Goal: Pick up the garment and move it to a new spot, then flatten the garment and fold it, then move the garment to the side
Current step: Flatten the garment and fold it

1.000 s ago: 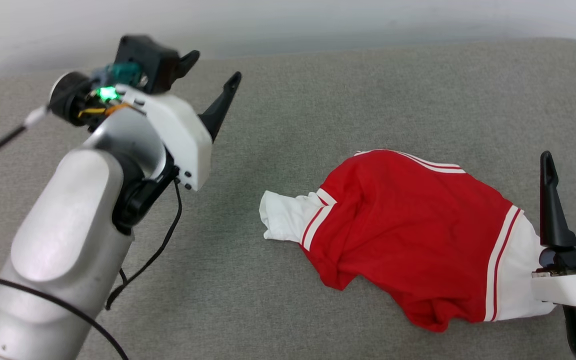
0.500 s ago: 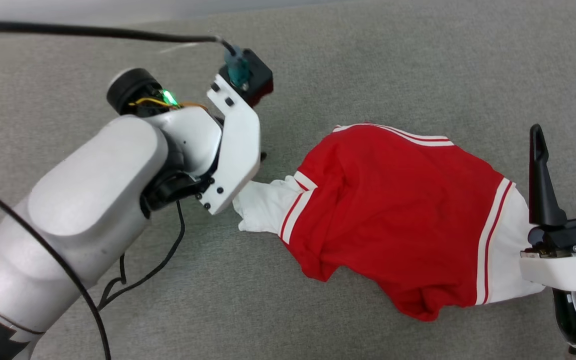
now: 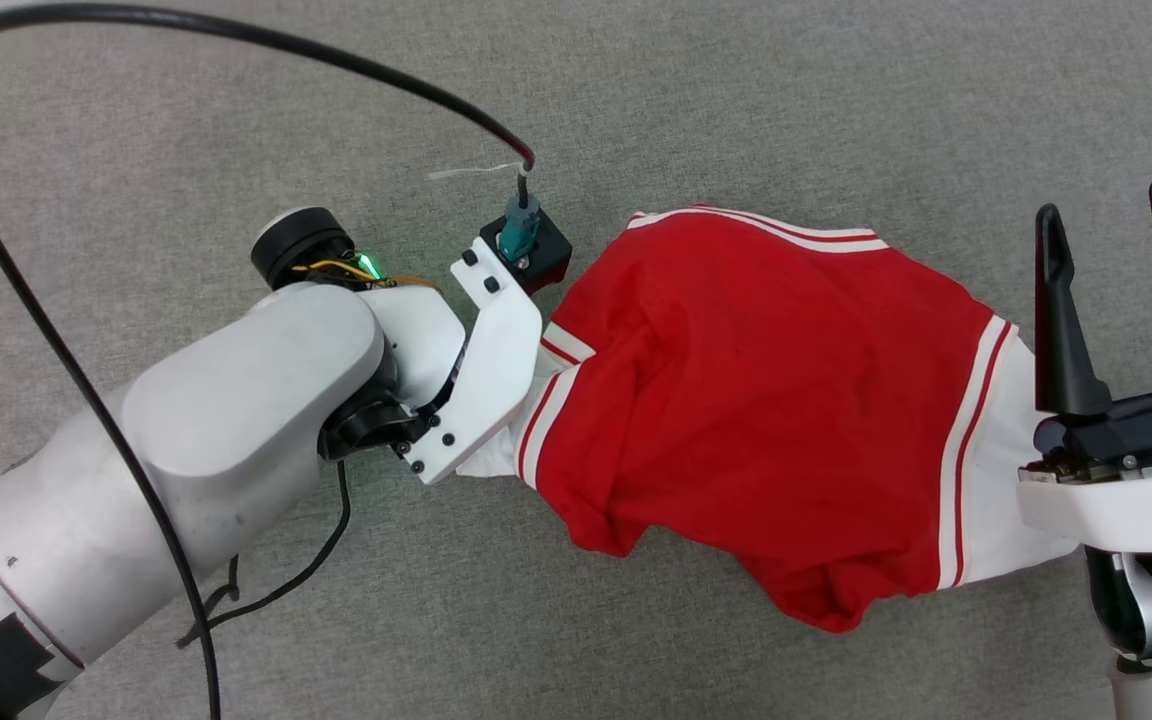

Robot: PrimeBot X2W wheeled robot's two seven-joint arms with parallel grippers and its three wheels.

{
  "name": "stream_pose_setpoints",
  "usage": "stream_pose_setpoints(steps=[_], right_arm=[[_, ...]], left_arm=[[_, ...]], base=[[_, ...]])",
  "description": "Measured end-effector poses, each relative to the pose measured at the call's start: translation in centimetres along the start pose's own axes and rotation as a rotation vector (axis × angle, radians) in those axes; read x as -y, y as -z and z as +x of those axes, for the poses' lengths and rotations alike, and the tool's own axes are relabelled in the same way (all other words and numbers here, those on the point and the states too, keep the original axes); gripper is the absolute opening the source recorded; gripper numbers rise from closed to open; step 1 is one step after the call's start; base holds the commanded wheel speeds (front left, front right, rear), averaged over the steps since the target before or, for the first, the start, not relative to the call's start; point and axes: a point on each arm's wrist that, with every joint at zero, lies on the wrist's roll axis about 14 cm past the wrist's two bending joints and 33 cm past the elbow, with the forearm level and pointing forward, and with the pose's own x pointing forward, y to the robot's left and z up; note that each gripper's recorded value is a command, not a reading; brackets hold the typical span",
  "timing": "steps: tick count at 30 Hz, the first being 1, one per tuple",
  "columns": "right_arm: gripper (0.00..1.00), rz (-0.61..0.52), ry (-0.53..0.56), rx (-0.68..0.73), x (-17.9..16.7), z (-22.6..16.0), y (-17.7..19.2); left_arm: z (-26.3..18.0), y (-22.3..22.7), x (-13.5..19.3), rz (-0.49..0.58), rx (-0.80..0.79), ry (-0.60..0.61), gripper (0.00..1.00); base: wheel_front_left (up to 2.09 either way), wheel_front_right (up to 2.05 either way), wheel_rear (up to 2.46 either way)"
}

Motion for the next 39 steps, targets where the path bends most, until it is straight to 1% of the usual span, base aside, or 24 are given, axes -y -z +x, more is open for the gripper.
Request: stream_pose_setpoints(steps=[3, 4, 5, 10, 14, 18, 22, 26, 29, 33, 37, 39], right_arm=[[1.0, 0.001, 0.001, -0.008, 0.0, 0.0, 0.3], [1.0, 0.002, -0.001, -0.007, -0.1, 0.0, 0.2], [1.0, 0.003, -0.001, -0.005, -0.1, 0.0, 0.2], [1.0, 0.008, -0.018, 0.017, -0.7, 0.3, -0.6], [1.0, 0.011, -0.024, 0.037, -0.9, 0.3, -1.4], [1.0, 0.022, -0.03, 0.046, -1.3, -0.2, -1.9], [1.0, 0.039, -0.044, 0.061, -1.9, -0.6, -2.7], [1.0, 0.06, -0.075, 0.078, -3.2, -0.7, -3.4], [1.0, 0.07, -0.095, 0.085, -4.0, -0.7, -3.6], [1.0, 0.079, -0.108, 0.079, -4.5, -0.6, -3.4], [1.0, 0.079, -0.106, 0.057, -4.5, -0.7, -2.6], [1.0, 0.079, -0.104, 0.053, -4.4, -0.8, -2.5]], left_arm=[[-0.1, 0.2, 0.2, 0.01, -0.016, 0.008, 1.0], [-0.2, 0.2, 0.3, 0.015, -0.019, 0.008, 0.48], [-0.3, 0.3, 0.4, 0.018, -0.022, 0.005, 0.0], [-1.0, 0.4, 1.2, 0.031, -0.011, 0.003, 0.0], [-2.5, 0.1, 0.8, 0.016, 0.04, -0.03, 0.0], [-5.3, -0.3, 0.0, 0.0, 0.119, -0.087, 0.0], [-8.5, 1.1, -1.8, -0.04, 0.166, -0.175, 0.0], [-12.1, 4.3, -4.2, -0.113, 0.178, -0.282, 0.0], [-13.4, 8.8, -5.3, -0.199, 0.128, -0.341, 0.0], [-12.4, 14.5, -4.7, -0.331, 0.047, -0.338, 0.0], [-10.6, 18.0, -3.2, -0.42, -0.011, -0.302, 0.0], [-10.1, 18.8, -2.6, -0.451, -0.021, -0.293, 0.0]], base=[[0.0, 0.0, 0.0], [0.0, 0.0, 0.0], [0.0, 0.0, 0.0], [0.0, 0.0, 0.0], [0.0, 0.0, 0.0], [0.0, 0.0, 0.0], [0.0, 0.0, 0.0], [0.0, 0.0, 0.0], [0.0, 0.0, 0.0], [0.0, 0.0, 0.0], [0.0, 0.0, 0.0], [0.0, 0.0, 0.0]])
